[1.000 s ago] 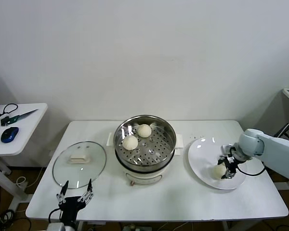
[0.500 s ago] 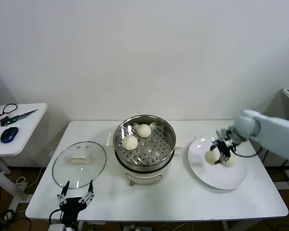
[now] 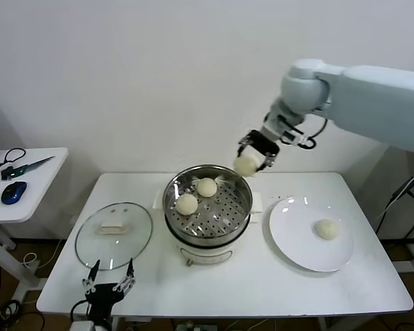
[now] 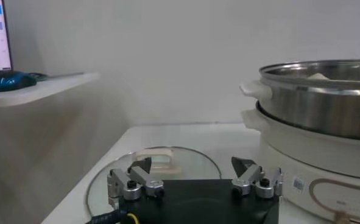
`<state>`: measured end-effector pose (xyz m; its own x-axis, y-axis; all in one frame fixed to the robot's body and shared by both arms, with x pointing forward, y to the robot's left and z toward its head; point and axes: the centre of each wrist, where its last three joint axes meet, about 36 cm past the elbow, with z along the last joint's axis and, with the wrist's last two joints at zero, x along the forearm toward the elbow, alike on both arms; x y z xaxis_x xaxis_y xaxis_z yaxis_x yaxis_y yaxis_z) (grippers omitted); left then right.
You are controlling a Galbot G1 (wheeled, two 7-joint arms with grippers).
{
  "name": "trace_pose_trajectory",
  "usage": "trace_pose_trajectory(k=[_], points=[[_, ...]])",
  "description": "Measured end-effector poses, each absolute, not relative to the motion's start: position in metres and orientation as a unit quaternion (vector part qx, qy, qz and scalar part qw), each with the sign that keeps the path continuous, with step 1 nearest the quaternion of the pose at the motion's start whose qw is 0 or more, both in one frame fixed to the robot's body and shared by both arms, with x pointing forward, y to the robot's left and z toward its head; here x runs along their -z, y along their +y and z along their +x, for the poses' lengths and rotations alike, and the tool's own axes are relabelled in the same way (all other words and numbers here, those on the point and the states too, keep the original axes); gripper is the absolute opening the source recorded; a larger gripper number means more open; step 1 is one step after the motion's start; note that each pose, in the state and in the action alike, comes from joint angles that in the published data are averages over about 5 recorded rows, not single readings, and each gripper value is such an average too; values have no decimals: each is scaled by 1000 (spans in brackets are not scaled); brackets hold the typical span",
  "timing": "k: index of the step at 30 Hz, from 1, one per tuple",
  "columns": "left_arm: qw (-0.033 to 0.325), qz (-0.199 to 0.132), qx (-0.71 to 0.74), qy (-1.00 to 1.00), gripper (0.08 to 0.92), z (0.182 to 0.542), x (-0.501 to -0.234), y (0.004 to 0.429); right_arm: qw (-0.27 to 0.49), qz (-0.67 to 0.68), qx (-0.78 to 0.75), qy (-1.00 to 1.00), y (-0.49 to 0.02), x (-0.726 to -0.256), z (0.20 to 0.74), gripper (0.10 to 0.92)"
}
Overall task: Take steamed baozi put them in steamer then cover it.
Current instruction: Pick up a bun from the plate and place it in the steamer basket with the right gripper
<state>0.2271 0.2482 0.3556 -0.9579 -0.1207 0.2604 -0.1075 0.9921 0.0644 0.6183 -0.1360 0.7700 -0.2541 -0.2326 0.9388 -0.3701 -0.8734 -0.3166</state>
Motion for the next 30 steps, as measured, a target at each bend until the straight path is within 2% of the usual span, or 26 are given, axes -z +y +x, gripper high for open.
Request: trace_pose_trajectory(k=[6, 13, 20, 30], points=[[134, 61, 23, -989, 823, 227, -354, 248, -13, 621, -768, -155, -87, -734, 604, 653], [137, 65, 20, -988, 823, 226, -350, 248, -45, 637, -764, -92, -58, -682, 594, 653], [138, 68, 20, -988, 823, 225, -348, 248, -44, 649, -757, -65, -43, -642, 588, 653], [138, 67, 20, -988, 823, 223, -347, 248, -28, 655, -753, -60, -27, -614, 577, 653]])
